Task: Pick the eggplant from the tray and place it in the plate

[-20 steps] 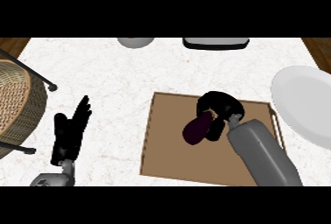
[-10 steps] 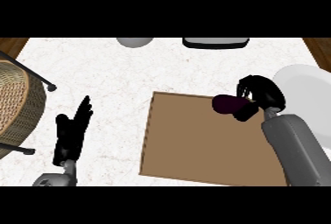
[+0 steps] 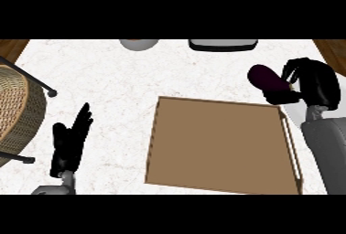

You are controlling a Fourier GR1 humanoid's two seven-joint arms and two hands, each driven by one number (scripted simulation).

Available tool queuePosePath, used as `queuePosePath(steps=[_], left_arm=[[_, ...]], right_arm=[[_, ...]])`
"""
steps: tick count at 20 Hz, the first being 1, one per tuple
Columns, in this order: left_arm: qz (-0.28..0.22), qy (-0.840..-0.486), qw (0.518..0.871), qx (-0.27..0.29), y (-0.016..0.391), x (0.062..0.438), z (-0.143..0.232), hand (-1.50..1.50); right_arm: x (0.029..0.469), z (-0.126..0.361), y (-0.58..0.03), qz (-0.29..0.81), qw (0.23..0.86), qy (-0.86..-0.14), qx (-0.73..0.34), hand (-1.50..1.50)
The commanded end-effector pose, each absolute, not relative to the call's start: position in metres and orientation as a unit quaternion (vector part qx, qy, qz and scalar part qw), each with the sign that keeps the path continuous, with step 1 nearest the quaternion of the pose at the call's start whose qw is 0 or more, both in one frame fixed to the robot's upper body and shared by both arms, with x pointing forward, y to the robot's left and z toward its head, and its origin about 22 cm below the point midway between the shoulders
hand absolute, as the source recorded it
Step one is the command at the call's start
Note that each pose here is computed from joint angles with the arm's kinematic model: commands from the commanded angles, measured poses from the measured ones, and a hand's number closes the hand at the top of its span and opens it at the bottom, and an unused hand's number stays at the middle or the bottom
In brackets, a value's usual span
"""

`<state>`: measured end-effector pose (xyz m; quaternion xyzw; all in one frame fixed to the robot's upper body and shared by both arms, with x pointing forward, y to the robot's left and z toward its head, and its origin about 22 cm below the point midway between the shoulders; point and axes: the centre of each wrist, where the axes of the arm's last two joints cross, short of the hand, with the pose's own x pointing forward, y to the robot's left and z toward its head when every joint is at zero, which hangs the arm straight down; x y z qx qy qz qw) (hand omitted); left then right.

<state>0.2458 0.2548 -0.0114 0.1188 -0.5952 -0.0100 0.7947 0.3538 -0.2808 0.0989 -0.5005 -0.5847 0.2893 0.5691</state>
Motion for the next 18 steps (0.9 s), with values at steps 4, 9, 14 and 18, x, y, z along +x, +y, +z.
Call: queuePosePath(steps=[4, 9, 14, 18], left_arm=[[-0.004, -0.596, 0.793, 0.127, 0.263, 0.255, -0.012, 0.0], [-0.015, -0.591, 0.798, 0.116, 0.273, 0.239, -0.022, 0.0], [-0.014, -0.604, 0.789, 0.114, 0.261, 0.263, -0.01, 0.0], [-0.018, -0.598, 0.794, 0.108, 0.248, 0.247, -0.01, 0.0]], right_arm=[[0.336, 0.155, -0.314, 0.189, 0.551, -0.572, -0.577, 1.5], [0.331, 0.146, -0.354, 0.154, 0.572, -0.548, -0.591, 1.5], [0.344, 0.122, -0.385, 0.147, 0.596, -0.528, -0.586, 1.5], [0.349, 0.125, -0.428, 0.148, 0.613, -0.51, -0.585, 1.5]])
